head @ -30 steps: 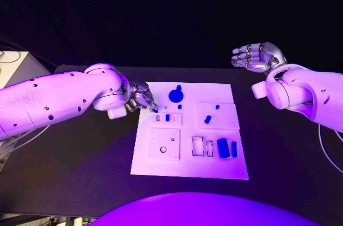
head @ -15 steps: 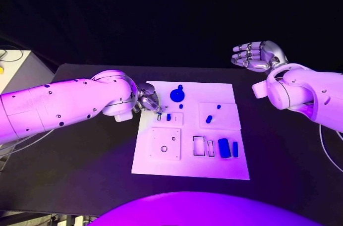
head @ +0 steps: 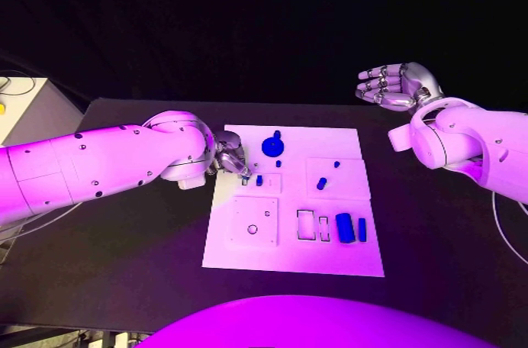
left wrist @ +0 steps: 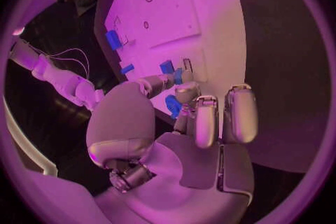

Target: Assemble the parts on the task board

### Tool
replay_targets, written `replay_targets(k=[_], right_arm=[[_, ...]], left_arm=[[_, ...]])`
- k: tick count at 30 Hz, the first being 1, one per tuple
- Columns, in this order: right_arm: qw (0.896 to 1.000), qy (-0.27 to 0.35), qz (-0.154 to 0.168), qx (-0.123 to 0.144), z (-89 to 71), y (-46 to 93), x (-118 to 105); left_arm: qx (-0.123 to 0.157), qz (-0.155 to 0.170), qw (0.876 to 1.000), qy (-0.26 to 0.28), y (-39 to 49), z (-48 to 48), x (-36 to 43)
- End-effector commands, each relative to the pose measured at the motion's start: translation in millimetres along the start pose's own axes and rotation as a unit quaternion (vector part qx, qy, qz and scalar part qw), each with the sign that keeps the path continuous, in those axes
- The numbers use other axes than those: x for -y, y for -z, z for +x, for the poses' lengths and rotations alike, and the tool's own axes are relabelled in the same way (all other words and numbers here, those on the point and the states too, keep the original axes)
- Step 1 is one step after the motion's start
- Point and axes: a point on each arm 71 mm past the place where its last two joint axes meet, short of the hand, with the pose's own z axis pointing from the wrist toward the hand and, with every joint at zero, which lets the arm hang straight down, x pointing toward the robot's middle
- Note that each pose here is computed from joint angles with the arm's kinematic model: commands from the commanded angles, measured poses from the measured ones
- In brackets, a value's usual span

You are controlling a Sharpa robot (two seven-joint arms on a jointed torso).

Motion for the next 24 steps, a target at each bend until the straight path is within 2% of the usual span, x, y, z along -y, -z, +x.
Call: replay_targets(k=[1, 24], right_arm=[[1.000, 0.006, -0.016, -0.001, 0.3, 0.0, -2.6], [1.000, 0.006, -0.017, -0.003, 0.7, 0.1, -2.6]], left_arm=[[-0.007, -0.001, 1.000, -0.019, -0.3, 2.9, 0.7], [-0.009, -0.006, 1.000, -0.023, -1.4, 8.3, -3.9]])
